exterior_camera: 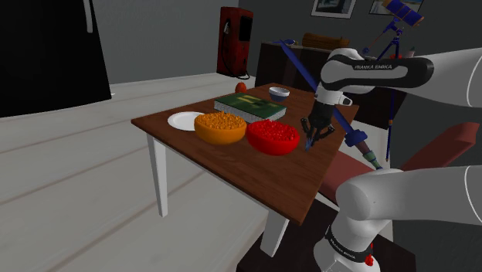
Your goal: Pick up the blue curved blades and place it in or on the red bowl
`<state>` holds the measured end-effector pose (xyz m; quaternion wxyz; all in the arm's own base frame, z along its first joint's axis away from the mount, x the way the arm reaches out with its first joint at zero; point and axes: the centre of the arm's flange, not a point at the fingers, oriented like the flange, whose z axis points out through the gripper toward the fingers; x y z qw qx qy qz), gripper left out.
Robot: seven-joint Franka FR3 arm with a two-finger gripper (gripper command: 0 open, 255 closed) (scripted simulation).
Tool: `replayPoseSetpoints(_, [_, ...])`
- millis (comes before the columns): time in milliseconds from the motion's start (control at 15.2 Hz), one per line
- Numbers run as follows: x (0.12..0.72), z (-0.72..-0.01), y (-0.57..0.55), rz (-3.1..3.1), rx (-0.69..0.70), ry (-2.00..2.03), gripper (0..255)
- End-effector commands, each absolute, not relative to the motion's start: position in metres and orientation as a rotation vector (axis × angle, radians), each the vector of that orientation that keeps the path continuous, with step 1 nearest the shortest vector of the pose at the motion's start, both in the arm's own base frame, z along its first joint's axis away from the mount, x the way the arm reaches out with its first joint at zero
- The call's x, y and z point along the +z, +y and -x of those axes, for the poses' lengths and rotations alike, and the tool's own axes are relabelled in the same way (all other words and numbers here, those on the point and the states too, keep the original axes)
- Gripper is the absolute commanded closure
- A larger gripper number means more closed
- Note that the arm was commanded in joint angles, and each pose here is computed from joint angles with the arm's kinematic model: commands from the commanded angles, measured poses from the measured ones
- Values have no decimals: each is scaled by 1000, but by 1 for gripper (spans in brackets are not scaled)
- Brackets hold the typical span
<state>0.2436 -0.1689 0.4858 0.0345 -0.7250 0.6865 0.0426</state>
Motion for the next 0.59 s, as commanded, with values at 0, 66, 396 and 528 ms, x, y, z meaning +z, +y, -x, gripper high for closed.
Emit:
replayPoseSetpoints(0, [495,-244,-169,2229,132,2111,255])
replayPoseSetpoints(66, [500,-244,-169,2229,132,2111,255])
replayPoseSetpoints(396, [527,-244,-169,2229,132,2111,255])
replayPoseSetpoints(528, [537,-244,-169,2229,132,2111,255])
